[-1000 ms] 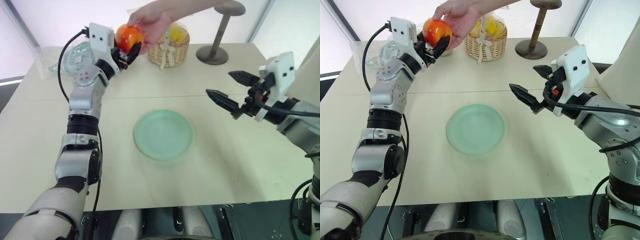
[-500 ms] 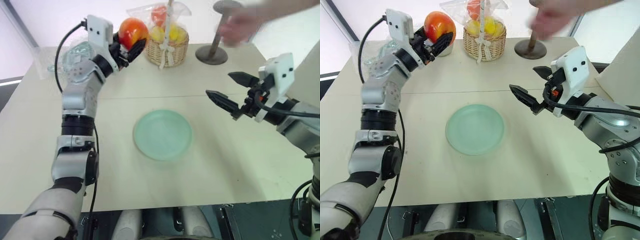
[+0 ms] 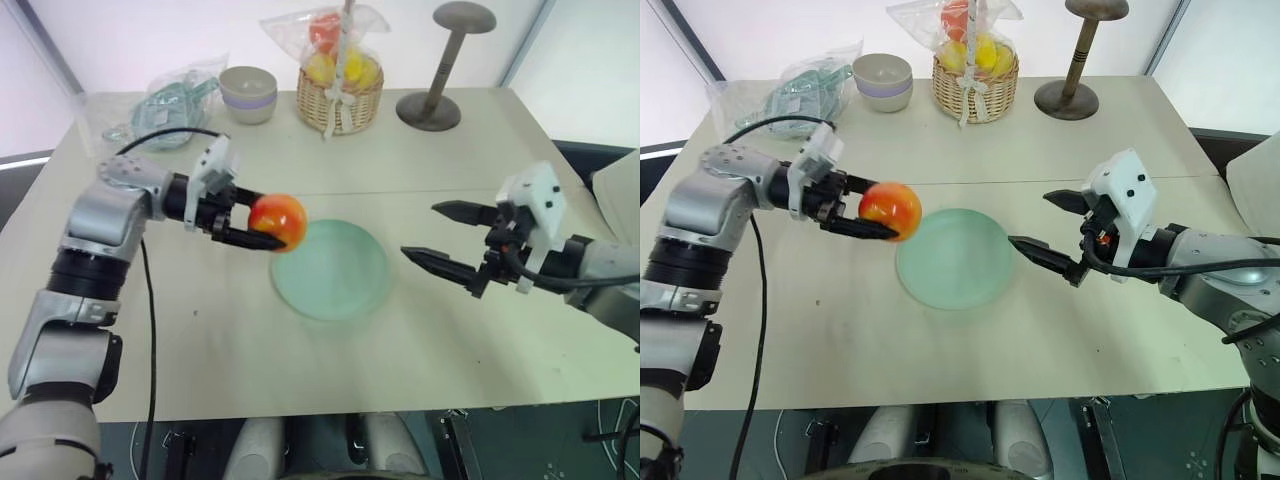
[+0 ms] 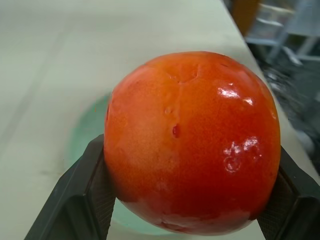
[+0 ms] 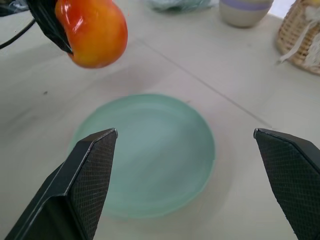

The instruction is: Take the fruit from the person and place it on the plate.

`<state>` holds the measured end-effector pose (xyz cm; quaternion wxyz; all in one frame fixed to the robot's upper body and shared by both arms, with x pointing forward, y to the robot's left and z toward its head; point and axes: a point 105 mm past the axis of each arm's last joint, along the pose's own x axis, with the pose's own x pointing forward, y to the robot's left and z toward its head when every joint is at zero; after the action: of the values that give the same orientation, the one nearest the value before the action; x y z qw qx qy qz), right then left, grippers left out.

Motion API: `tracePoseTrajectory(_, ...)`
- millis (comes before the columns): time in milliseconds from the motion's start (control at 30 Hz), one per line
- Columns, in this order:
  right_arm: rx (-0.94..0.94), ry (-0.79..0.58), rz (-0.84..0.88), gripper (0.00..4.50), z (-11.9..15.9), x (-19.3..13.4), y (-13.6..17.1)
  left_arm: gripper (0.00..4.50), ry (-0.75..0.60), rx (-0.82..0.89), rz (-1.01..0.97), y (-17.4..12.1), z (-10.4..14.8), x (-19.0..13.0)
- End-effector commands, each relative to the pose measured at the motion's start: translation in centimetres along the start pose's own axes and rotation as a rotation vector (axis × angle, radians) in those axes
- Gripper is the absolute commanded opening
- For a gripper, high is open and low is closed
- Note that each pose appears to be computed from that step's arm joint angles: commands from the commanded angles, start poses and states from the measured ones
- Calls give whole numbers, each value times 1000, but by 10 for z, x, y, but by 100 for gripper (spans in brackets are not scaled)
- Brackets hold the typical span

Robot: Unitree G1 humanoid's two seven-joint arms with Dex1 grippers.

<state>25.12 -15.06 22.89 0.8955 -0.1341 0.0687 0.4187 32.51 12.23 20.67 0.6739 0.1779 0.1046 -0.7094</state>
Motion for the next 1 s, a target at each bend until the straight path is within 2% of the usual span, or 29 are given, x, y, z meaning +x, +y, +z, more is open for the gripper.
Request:
tracePoseTrajectory(33, -40, 24, 52, 450, -2, -1, 11, 296, 55, 81, -64, 1, 5, 7)
tracePoseTrajectory(300, -39, 53, 69, 450, -10, 1, 17, 296, 69, 160, -54, 15, 5, 12)
tracePoseTrajectory(467, -31, 57, 58, 450, -15, 1, 18, 296, 89, 254, -3, 32, -5, 40)
tracePoseTrajectory(767, -24, 58, 38, 450, -16, 0, 18, 296, 76, 329, -21, 30, -30, 77)
tracePoseTrajectory(833, -22, 56, 33, 450, -16, -1, 18, 400, 73, 336, -25, 29, -32, 80)
tracePoseTrajectory(867, -22, 56, 32, 450, -16, -1, 18, 435, 70, 340, -24, 29, -32, 81)
tracePoseTrajectory(1000, -21, 53, 29, 450, -15, -2, 18, 444, 67, 334, -6, 31, -34, 83)
